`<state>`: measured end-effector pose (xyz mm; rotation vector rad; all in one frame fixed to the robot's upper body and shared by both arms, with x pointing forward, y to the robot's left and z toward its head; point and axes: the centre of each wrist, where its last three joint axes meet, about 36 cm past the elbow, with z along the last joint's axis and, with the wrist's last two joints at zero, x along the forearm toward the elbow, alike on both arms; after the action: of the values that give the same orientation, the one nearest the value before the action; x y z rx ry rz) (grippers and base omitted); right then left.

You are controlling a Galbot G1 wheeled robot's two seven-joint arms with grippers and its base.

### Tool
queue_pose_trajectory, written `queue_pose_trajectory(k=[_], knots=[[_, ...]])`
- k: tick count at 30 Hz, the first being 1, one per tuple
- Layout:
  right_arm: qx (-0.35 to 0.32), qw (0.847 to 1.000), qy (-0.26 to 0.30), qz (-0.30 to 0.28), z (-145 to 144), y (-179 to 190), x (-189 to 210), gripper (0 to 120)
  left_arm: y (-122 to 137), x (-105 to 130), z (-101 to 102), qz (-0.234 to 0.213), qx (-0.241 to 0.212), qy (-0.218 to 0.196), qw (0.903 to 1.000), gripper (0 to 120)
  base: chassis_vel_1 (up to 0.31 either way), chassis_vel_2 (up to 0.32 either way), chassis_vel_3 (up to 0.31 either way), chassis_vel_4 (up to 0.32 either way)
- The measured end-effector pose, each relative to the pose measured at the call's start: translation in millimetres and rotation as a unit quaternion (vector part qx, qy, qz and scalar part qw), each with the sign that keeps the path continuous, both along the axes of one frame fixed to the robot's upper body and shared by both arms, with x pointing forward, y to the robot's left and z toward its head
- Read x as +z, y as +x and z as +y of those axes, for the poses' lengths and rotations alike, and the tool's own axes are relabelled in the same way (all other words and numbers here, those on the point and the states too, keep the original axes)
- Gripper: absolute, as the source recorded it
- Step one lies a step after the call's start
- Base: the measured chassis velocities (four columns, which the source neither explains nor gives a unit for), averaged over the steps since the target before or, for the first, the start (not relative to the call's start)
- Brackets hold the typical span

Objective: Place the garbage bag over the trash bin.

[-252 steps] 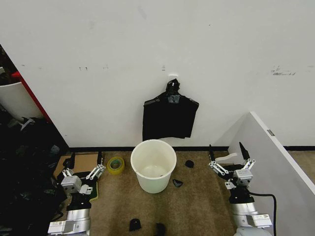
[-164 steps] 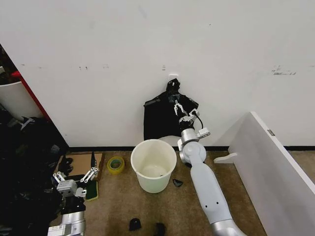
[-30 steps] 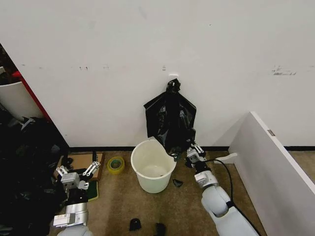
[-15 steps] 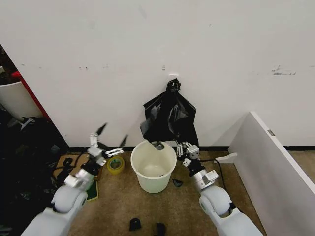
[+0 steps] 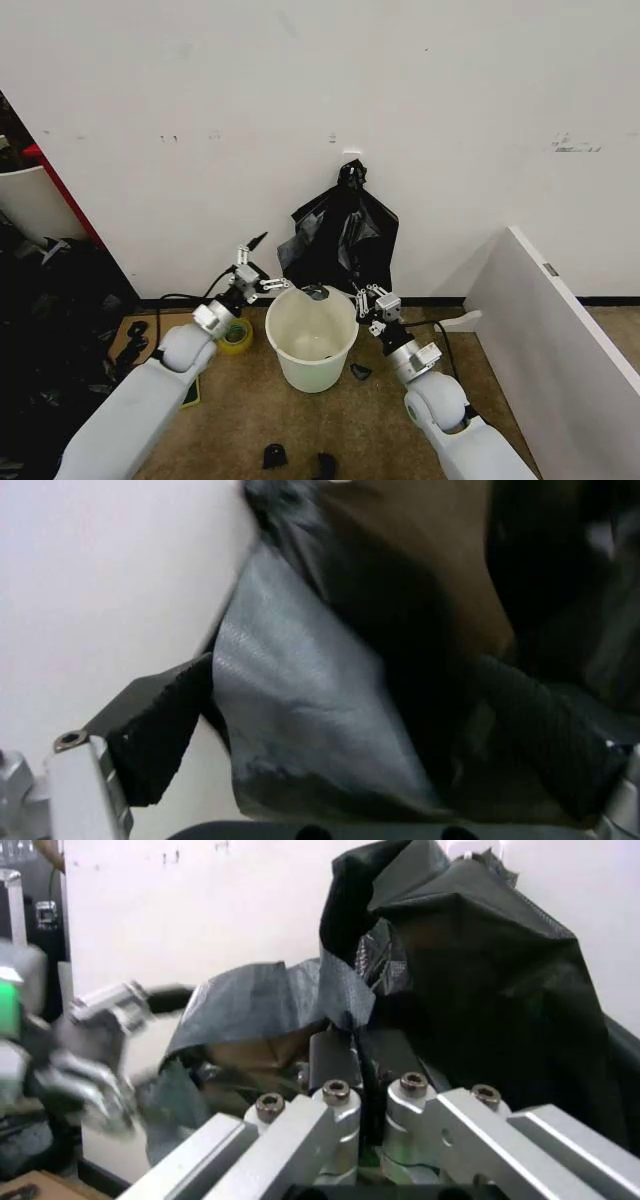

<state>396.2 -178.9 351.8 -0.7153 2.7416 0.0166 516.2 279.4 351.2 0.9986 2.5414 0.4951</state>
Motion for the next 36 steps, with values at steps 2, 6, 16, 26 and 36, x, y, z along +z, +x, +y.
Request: queue_pose_trajectory(k=[2, 6, 16, 26, 36], knots=[[0.005, 1.000, 0.002, -0.004, 1, -1, 1, 0, 6, 3, -1, -0.005, 0.011, 0.025, 0.9996, 100, 0.000, 0.000, 0.000, 0.000], [0.012, 1.000, 0.002, -0.009, 2, -4, 2, 0, 6, 5, -6, -0.007, 0.046, 0.030, 0.9985, 93, 0.000, 0.000, 0.000, 0.000], [0.015, 1.000, 0.000, -0.017, 4, -8, 6, 0, -11, 8, -7, 0.022, 0.081, 0.009, 0.9964, 58, 0.000, 0.000, 0.000, 0.000], [0.018, 1.000, -0.002, -0.015, 8, -13, 4, 0, -15, 9, 3, 0.080, 0.098, -0.037, 0.9913, 33, 0.000, 0.000, 0.000, 0.000], [0.022, 1.000, -0.002, -0.015, 16, -17, 3, 0, -34, 19, 33, 0.070, 0.096, -0.046, 0.9918, 0, 0.000, 0.000, 0.000, 0.000]])
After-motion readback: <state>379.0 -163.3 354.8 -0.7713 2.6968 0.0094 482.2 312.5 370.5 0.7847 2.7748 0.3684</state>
